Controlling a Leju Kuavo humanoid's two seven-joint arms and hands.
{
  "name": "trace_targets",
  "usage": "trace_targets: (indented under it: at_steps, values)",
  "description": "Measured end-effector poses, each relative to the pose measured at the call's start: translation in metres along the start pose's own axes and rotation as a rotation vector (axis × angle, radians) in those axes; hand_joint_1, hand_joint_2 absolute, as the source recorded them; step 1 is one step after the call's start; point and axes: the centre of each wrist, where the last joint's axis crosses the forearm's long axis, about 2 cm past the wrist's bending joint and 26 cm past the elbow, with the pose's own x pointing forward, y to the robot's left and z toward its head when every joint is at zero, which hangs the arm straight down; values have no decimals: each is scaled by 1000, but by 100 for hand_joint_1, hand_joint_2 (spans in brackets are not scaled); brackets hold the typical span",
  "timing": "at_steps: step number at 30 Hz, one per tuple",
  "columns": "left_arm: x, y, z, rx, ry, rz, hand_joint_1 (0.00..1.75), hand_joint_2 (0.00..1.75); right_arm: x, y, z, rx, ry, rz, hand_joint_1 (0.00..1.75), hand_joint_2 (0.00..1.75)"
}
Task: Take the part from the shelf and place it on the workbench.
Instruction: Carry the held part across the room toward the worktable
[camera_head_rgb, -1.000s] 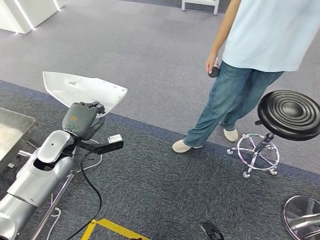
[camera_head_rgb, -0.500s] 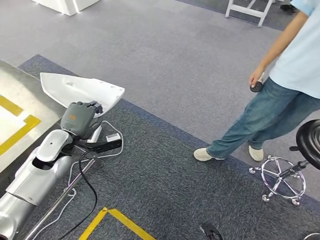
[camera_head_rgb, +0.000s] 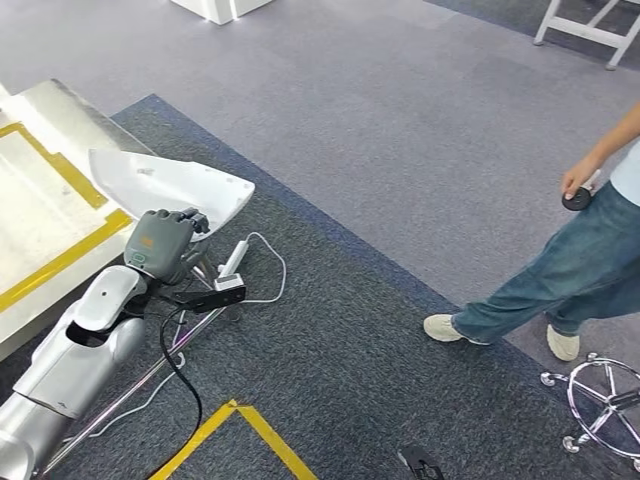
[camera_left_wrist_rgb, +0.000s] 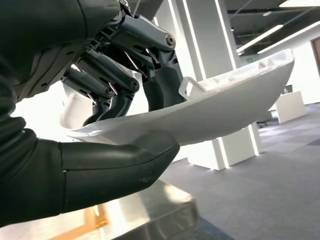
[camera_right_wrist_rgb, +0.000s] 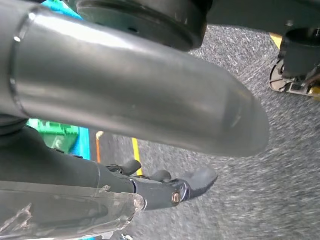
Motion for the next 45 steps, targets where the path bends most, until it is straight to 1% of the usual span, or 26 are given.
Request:
trace_targets:
  at_steps: [20, 30, 45]
  values:
    - [5, -1, -1, -3, -13, 0, 175, 175, 1, 5, 1, 7, -4, -2, 0, 0]
    - [1, -2, -2, -3, -19, -17, 175, 175, 5, 11, 3, 22, -11, -6, 0, 0]
    - [0, -3, -3, -10, -30, -23, 175, 175, 6, 13, 3, 27, -14, -20, 0, 0]
